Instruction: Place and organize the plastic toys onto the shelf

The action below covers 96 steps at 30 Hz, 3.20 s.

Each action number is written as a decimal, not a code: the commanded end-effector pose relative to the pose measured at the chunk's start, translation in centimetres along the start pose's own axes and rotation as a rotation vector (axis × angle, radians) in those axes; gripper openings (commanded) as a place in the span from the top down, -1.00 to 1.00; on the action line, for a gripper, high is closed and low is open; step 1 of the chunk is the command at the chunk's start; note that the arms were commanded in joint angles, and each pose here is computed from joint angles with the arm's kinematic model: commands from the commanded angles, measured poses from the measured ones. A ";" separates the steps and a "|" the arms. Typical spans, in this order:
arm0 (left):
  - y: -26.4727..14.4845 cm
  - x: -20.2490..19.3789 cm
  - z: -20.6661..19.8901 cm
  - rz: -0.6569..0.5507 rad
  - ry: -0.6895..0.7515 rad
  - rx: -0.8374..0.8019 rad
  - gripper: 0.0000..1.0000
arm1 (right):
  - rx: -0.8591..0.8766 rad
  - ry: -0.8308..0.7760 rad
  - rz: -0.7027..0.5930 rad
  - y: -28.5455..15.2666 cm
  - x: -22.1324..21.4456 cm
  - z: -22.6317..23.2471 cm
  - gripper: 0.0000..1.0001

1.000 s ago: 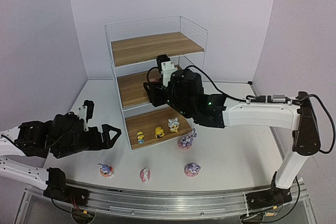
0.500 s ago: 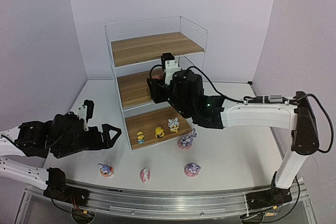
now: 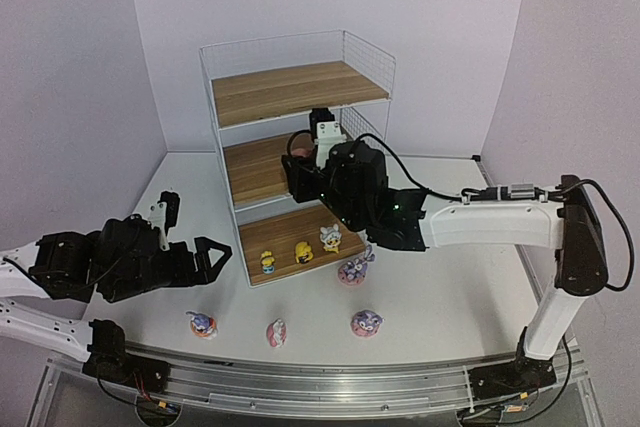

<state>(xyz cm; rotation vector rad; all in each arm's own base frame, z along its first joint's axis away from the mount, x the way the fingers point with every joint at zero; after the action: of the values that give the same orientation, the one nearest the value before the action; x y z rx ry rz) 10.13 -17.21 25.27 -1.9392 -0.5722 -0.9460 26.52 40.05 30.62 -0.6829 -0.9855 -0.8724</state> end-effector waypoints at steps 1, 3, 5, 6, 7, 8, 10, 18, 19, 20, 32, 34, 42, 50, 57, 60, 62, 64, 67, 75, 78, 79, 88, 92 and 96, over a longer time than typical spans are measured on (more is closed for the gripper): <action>-0.3 0.6 0.1 -0.043 -0.034 -0.012 -0.99 | -0.012 0.051 -0.018 0.1 -0.1 -0.3 0.64; -0.3 0.6 0.0 -0.045 -0.034 -0.011 -0.99 | -0.012 0.056 -0.018 0.2 -0.1 -0.3 0.56; -0.3 0.6 0.1 -0.045 -0.034 -0.008 -0.99 | -0.014 0.058 -0.020 0.1 -0.1 -0.3 0.52; -0.3 0.6 0.1 -0.045 -0.035 -0.008 -0.99 | -0.016 0.059 -0.021 0.1 0.0 -0.3 0.48; -0.3 0.6 0.1 -0.046 -0.036 -0.008 -0.99 | -0.019 0.060 -0.022 0.1 0.0 -0.4 0.44; -0.4 0.6 0.1 -0.046 -0.036 -0.008 -0.99 | -0.022 0.061 -0.023 0.1 -0.1 -0.4 0.38; -0.4 0.6 0.1 -0.047 -0.036 -0.008 -0.99 | -0.026 0.060 -0.022 0.1 -0.2 -0.5 0.25; -0.4 0.7 0.1 -0.050 -0.036 -0.004 -0.99 | -0.032 0.065 -0.025 0.0 -0.1 -0.6 -0.16; -0.4 0.7 0.1 -0.051 -0.035 -0.004 -0.99 | -0.032 0.066 -0.025 0.0 -0.1 -0.6 -0.20; -0.5 0.7 0.1 -0.052 -0.035 -0.004 -0.99 | -0.032 0.067 -0.026 0.0 -0.1 -0.6 -0.24; -0.3 0.8 -0.1 -0.050 -0.022 -0.004 -0.99 | 0.001 0.059 -0.027 -0.4 0.6 -0.1 -0.58; -0.3 0.9 -0.1 -0.050 -0.023 -0.006 -0.99 | 0.006 0.056 -0.031 -0.7 0.9 0.1 -0.75; -0.5 1.0 -0.3 -0.052 -0.020 -0.022 -0.99 | 0.036 0.019 -0.040 -3.2 2.3 0.8 -0.87; -0.3 1.0 -0.9 -0.047 0.001 -0.069 -0.99 | 0.089 0.057 0.027 -7.3 3.5 -0.3 -0.91; 0.2 0.5 -1.4 -0.027 0.020 -0.104 -0.99 | 0.509 -0.080 0.347 -13.2 0.4 -0.4 -0.96; 0.4 0.1 -1.4 -0.014 0.026 -0.111 -0.99 | 0.681 -0.123 0.547 -15.5 -2.6 -0.8 -0.96; 0.6 -0.3 -1.2 -0.005 0.025 -0.108 -0.99 | 0.713 -0.098 0.660 -15.9 -4.8 -1.2 -0.93; 0.7 -0.6 -1.1 0.004 0.020 -0.104 -0.99 | 0.694 -0.067 0.749 -15.6 -7.1 -1.5 -0.91; 0.8 -0.9 -0.9 0.009 0.011 -0.104 -0.99 | 0.599 -0.064 0.835 -14.4 -11.0 -1.5 -0.87; 0.9 -1.8 -0.1 0.027 -0.007 -0.095 -1.00 | 0.630 -0.178 0.963 -11.3 -19.7 -0.2 -0.86; 1.0 -2.3 0.1 0.039 -0.012 -0.096 -0.99 | 0.671 -0.256 0.936 -11.1 -21.7 0.5 -0.88; 1.0 -2.4 0.2 0.041 -0.014 -0.098 -0.99 | 0.672 -0.282 0.922 -11.0 -22.3 0.7 -0.89; 0.6 -2.4 0.4 0.042 -0.022 -0.109 -0.99 | 0.643 -0.402 0.829 -9.7 -24.6 1.0 -0.92; 0.6 -2.4 0.4 0.043 -0.021 -0.107 -0.99 | 0.632 -0.415 0.807 -9.1 -25.2 1.3 -0.84; 0.6 -2.4 0.3 0.043 -0.018 -0.107 -0.99 | 0.600 -0.427 0.769 -8.4 -25.4 1.2 -0.83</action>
<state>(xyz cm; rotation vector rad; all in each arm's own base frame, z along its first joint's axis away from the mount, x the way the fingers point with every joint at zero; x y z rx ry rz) 9.37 -17.68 21.97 -2.0156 -0.4672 -0.9404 10.88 43.26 7.83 -0.6833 -1.0928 0.3380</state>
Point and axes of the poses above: each gripper's point midway between its finger pads, its own y axis out along the fingers, its own z axis along the line the jaws close on, x = y × z, the point moved 8 cm from there along -y, back along the fingers, and after that the axes turned 14 degrees about y, right-handed, at the moved point
